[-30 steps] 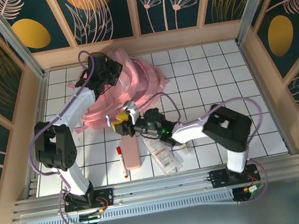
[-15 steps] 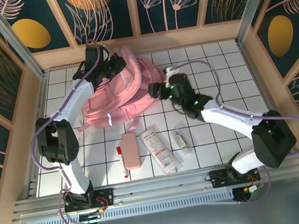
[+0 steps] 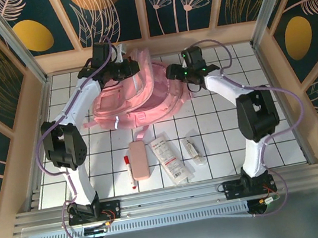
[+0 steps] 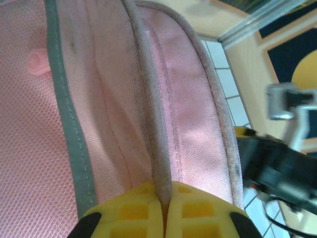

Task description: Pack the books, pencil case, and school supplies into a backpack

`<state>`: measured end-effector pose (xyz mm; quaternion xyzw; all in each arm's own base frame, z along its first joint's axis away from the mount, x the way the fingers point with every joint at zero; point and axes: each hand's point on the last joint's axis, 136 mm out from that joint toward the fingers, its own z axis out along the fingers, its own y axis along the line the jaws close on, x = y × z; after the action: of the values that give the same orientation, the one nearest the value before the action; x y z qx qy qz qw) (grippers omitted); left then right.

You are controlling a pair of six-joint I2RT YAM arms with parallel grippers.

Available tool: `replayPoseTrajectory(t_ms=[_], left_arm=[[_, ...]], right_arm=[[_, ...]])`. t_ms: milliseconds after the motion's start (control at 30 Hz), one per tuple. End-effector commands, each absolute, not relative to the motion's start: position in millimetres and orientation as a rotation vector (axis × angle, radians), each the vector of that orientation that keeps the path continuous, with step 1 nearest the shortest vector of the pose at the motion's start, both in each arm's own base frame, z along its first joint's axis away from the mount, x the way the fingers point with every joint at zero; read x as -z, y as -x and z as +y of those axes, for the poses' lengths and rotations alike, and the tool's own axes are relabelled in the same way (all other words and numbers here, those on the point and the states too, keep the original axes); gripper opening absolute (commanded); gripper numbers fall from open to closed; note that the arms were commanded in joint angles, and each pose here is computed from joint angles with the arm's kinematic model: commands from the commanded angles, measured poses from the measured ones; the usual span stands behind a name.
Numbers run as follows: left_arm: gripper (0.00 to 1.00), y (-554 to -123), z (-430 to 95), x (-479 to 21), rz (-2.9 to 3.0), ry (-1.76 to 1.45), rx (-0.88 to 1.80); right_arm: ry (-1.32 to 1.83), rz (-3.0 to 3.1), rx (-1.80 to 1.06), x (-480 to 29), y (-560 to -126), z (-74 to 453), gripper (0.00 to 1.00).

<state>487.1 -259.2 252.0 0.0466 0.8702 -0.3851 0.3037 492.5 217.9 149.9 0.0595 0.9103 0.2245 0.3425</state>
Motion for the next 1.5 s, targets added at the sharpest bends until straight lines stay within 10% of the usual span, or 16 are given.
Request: replayPoseTrajectory(t_ms=[0,700,833,1000,1467], left_arm=[[0.00,-490.6,-284.4,-301.8,2.104,-0.377,1.102],[0.00,-496.1,-229.5,-275.7,2.287,-0.514,0.574],[0.00,-499.8,-213.7,-284.1,2.270,-0.484,0.470],[0.00,-499.9,-204.3,-292.8,2.231,-0.464,0.408],[0.00,-506.0,-208.2,-285.3,2.201,-0.437,0.470]], right_arm=[[-0.356,2.443,-0.486,-125.2,-492.5,212.8,0.75],[-0.041,2.479,-0.617,-174.0,-348.4,203.3,0.72],[0.206,2.605,-0.621,-152.3,-274.7,246.1,0.73],[0.228,2.673,-0.514,-118.3,-214.0,303.4,0.99],[0.676,2.812,-0.351,-42.5,-205.8,409.9,0.99]])
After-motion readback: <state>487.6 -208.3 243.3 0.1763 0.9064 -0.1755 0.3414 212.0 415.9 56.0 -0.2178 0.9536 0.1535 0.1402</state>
